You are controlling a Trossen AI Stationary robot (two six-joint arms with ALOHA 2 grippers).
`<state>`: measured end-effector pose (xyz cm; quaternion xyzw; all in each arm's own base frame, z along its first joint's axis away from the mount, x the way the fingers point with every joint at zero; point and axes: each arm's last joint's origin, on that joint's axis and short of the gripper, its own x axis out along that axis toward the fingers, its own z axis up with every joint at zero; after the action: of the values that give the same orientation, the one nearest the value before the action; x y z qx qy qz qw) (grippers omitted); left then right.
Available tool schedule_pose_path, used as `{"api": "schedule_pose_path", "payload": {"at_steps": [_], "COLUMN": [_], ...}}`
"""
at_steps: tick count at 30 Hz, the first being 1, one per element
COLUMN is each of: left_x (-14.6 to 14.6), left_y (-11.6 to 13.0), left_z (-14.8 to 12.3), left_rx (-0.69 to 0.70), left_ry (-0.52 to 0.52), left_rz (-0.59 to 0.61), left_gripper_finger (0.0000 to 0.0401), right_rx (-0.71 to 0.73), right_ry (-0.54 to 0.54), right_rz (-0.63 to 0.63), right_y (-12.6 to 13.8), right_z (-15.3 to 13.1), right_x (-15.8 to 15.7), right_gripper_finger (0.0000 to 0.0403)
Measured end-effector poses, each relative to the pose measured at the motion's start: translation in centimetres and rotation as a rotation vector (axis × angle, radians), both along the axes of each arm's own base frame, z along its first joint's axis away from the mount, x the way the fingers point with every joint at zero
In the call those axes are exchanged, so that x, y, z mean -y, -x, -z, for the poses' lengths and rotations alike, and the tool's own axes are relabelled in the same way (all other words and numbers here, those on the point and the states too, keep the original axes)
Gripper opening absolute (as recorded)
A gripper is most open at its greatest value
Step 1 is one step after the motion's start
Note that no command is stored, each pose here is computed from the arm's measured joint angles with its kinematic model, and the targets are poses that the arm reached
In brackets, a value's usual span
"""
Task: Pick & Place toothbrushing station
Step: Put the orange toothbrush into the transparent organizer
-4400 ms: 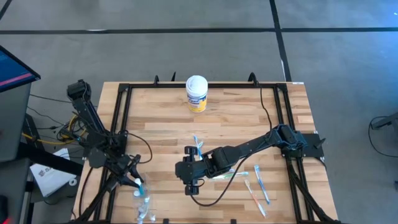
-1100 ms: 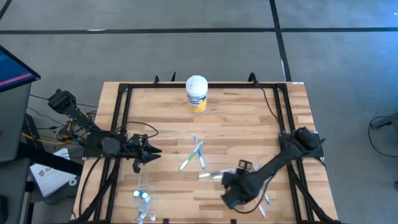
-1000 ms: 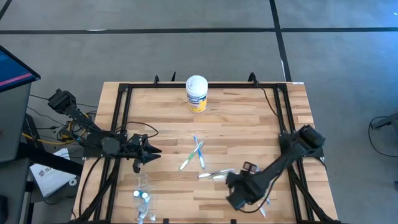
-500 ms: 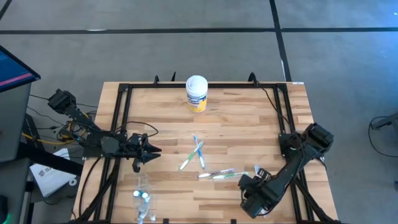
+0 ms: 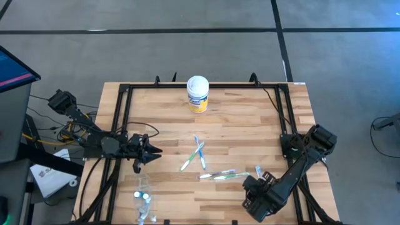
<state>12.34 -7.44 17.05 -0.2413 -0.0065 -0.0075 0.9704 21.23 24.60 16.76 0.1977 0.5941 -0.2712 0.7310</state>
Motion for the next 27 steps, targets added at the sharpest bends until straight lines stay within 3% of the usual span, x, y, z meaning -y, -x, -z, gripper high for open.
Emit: {"api": "schedule_pose_path", "payload": {"at_steps": [11, 15, 22, 27], "left_x": [0.0, 0.0, 0.0, 0.0], "left_y": [0.0, 0.0, 0.0, 0.0], "left_z": [0.0, -0.1, -0.1, -0.1], "left_rx": [0.003, 0.005, 0.006, 0.006], "left_ry": [0.002, 0.004, 0.005, 0.005], "left_rz": [0.004, 0.004, 0.004, 0.004], "left_gripper_finger": [0.0118, 0.0118, 0.0118, 0.0118], "right_rx": [0.010, 0.008, 0.006, 0.020], "right_ry": [-0.014, -0.013, -0.018, -0.044], "right_rz": [0.043, 0.042, 0.040, 0.043], "right_y": [0.4, 0.5, 0.5, 0.2], "right_z": [2.1, 2.2, 2.2, 2.0], "right_x": [0.8, 0.8, 0.8, 0.7], "right_gripper_finger": [0.0152, 0.0118, 0.0012, 0.0002]}}
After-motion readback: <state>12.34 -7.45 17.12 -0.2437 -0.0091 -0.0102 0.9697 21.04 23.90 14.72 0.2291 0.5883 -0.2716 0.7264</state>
